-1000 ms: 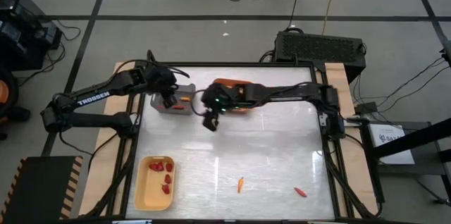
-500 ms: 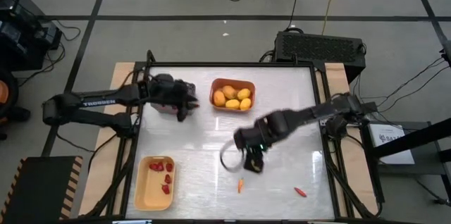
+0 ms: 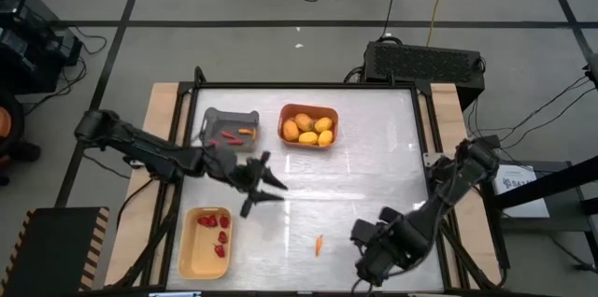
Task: Sort produce into baskets
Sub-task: Put the orange chili pepper into the black bin
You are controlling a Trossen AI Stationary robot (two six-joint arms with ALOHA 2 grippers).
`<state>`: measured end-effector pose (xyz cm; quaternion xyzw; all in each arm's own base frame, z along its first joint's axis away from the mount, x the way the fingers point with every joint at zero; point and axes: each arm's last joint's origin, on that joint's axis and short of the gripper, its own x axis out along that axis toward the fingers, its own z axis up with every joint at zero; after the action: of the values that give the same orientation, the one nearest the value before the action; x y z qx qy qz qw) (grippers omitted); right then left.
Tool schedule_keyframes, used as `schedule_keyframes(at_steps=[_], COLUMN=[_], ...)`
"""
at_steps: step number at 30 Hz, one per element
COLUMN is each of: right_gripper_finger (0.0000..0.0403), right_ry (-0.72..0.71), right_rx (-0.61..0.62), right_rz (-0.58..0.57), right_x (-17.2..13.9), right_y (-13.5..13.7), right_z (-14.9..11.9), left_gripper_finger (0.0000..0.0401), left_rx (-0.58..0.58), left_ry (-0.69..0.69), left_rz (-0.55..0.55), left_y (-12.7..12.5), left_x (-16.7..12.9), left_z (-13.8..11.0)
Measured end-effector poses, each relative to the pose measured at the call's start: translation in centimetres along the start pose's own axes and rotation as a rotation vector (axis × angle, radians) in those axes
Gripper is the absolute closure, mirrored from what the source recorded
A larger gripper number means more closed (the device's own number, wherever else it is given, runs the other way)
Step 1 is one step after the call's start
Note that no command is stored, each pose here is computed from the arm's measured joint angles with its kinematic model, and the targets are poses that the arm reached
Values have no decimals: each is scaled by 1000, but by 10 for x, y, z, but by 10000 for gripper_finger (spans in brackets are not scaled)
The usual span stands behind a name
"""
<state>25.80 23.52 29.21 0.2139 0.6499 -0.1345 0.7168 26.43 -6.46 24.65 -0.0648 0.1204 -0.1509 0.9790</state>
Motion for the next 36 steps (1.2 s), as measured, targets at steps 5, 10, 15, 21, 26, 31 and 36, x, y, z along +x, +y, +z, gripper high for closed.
schedule_keyframes(at_steps=[5, 10, 15, 21, 26, 31, 36], right_gripper_finger=[227, 227, 227, 227, 227, 228, 252], right_ry=[91, 193, 252, 259, 259, 263, 264], right_rx=[106, 220, 267, 247, 234, 224, 216], right_rz=[-95, -196, -163, -147, -149, -97, -95], right_x=[36, 64, 92, 114, 126, 137, 138], right_y=[-6, -19, -24, -33, -40, -43, -44], right_z=[-29, -50, -65, -71, -73, -74, -74], left_gripper_finger=[251, 251, 251, 251, 251, 251, 251], left_rx=[44, 51, 53, 52, 52, 52, 53], left_ry=[37, 93, 128, 113, 100, 105, 104], left_rz=[-35, -59, -63, -62, -64, -63, -64], left_y=[-20, -29, -31, -31, -31, -31, -31], left_x=[30, 51, 61, 63, 63, 63, 63], left_z=[-15, -26, -35, -31, -30, -31, -31])
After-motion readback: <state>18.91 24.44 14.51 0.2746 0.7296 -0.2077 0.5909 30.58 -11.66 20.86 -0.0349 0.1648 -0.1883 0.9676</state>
